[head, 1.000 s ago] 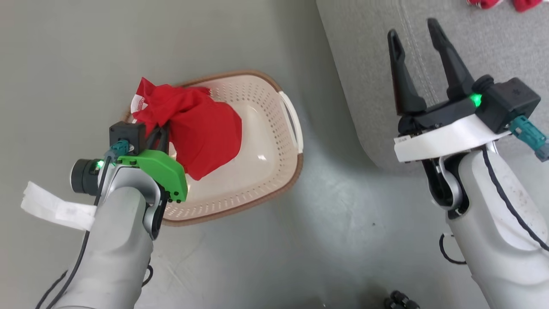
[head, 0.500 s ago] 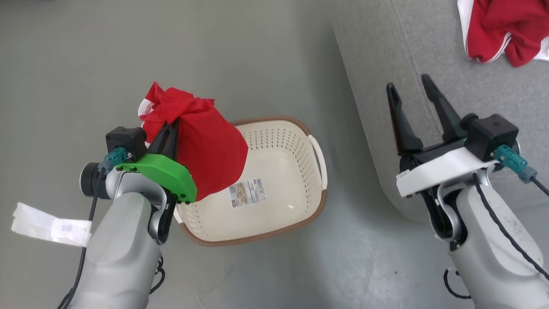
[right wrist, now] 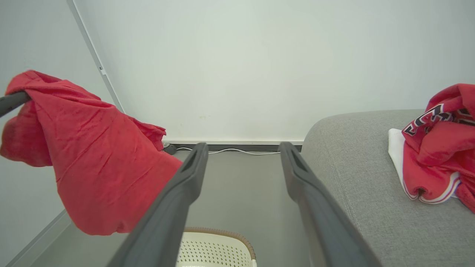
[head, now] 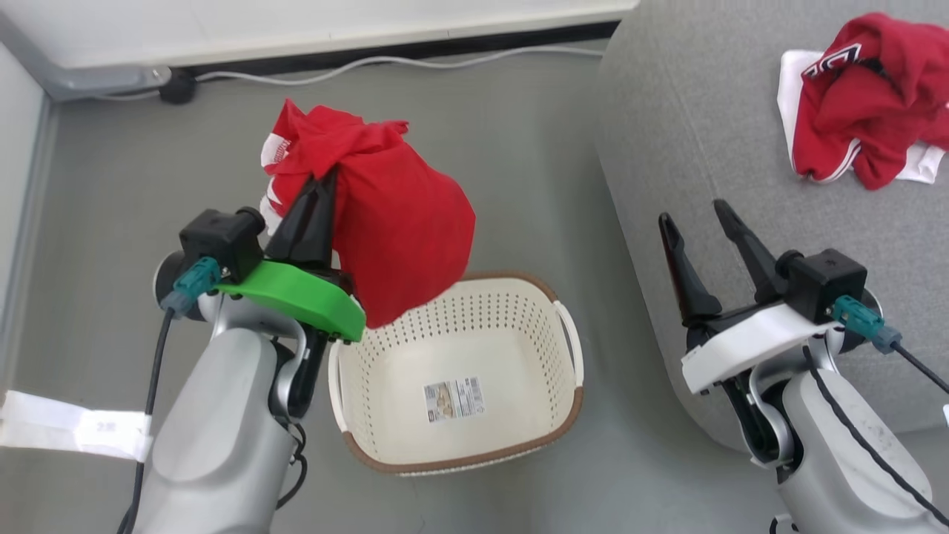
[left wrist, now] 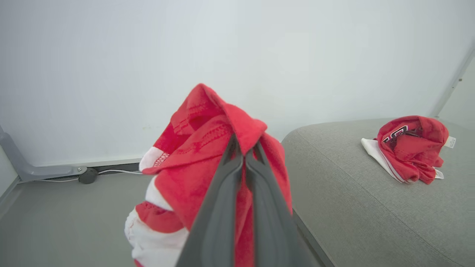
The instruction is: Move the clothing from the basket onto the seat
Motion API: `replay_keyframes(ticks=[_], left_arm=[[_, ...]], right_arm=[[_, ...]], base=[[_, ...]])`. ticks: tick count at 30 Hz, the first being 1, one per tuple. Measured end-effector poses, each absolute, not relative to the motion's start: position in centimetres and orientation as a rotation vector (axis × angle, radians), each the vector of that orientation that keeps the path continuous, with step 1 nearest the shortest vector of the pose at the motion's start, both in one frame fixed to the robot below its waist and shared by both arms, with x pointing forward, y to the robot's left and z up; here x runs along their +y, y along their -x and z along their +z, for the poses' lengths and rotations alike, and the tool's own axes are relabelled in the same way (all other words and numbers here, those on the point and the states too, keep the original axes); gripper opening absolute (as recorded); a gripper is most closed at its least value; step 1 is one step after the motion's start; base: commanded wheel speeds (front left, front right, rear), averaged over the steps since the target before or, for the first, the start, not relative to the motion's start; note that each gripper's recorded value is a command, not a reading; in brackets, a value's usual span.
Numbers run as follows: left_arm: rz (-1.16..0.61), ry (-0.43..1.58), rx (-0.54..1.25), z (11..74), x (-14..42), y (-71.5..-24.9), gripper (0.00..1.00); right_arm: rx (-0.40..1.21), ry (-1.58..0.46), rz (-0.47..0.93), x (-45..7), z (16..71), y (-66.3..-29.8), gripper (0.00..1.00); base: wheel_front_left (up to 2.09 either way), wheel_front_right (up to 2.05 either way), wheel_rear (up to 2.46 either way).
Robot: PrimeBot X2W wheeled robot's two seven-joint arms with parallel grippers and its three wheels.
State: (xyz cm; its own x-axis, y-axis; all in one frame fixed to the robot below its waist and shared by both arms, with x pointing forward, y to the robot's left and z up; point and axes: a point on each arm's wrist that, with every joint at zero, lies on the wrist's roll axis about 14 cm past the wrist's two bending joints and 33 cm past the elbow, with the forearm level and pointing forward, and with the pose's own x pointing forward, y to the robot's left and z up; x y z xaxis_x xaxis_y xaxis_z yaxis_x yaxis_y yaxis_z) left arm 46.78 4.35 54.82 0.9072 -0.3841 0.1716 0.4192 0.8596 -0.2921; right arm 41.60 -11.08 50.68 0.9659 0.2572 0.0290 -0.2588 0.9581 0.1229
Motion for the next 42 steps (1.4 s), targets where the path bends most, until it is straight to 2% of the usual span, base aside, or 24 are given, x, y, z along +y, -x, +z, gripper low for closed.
replay_keyframes(ticks=[24,42], left_arm=[[-0.673,0.377,-0.339,63.6,-1.3,-38.7,0.0],[-0.688,0.387,-0.323,64.1,-1.9,-37.1,0.0]], right_arm=[[-0.011,-0.16,0.286,-10.2,52.1,-37.6,1.0],[-0.035,-0.171,0.308,-9.5,53.1,-37.0,1.0]], base=[[0.0,0.0,0.0],[0.0,0.0,0.0]])
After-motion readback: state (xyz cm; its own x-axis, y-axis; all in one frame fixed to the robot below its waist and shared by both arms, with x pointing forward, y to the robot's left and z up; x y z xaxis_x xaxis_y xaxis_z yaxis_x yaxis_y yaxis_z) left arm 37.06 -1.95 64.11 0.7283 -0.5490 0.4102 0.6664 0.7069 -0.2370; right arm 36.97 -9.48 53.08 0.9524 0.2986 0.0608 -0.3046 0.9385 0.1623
